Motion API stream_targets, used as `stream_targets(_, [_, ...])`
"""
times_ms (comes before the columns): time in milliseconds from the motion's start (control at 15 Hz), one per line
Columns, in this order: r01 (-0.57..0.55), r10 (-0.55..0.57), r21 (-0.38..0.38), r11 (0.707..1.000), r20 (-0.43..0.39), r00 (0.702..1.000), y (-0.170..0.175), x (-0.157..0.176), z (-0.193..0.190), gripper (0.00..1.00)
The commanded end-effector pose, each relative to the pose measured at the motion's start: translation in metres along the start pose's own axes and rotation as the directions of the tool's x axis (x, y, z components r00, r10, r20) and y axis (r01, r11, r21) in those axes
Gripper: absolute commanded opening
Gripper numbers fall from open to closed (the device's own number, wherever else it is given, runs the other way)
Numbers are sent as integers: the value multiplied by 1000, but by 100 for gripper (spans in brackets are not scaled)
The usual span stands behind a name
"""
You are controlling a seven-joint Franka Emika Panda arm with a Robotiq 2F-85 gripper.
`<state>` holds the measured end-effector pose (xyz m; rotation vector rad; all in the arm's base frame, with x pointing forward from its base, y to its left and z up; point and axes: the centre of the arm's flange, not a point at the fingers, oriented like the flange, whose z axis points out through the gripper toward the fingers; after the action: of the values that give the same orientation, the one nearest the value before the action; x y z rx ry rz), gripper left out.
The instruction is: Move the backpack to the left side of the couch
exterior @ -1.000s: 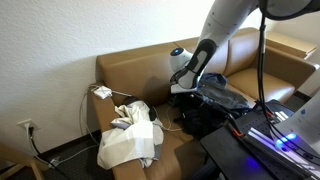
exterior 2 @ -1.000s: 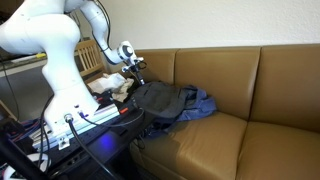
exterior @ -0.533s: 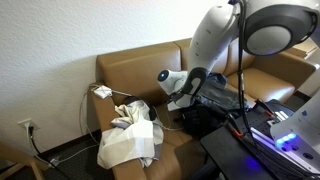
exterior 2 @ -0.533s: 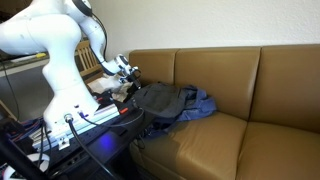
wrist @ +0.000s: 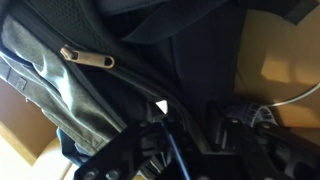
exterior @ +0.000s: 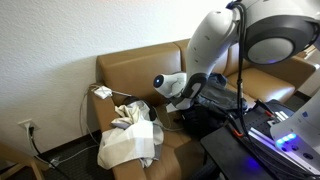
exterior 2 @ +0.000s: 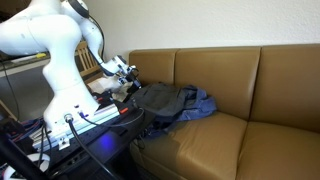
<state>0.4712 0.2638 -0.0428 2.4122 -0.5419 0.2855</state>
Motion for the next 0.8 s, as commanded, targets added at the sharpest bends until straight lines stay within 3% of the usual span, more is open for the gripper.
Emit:
stream_targets(0, [-35, 34, -18, 999, -21, 999, -5, 10, 4, 4])
stream_targets(200, [-91, 90, 26, 996, 13, 996, 9, 24, -1, 0])
stream_targets(267, [-121, 117, 78, 990, 53, 992, 20, 34, -4, 0])
stream_targets(400, [-164, 157, 167, 972, 55, 986, 57, 48, -23, 1])
stream_targets(667, [-267, 271, 346, 899, 38, 962, 118, 43, -50, 1])
stream_targets(733, [-284, 296, 390, 876, 30, 955, 125, 76, -67, 1])
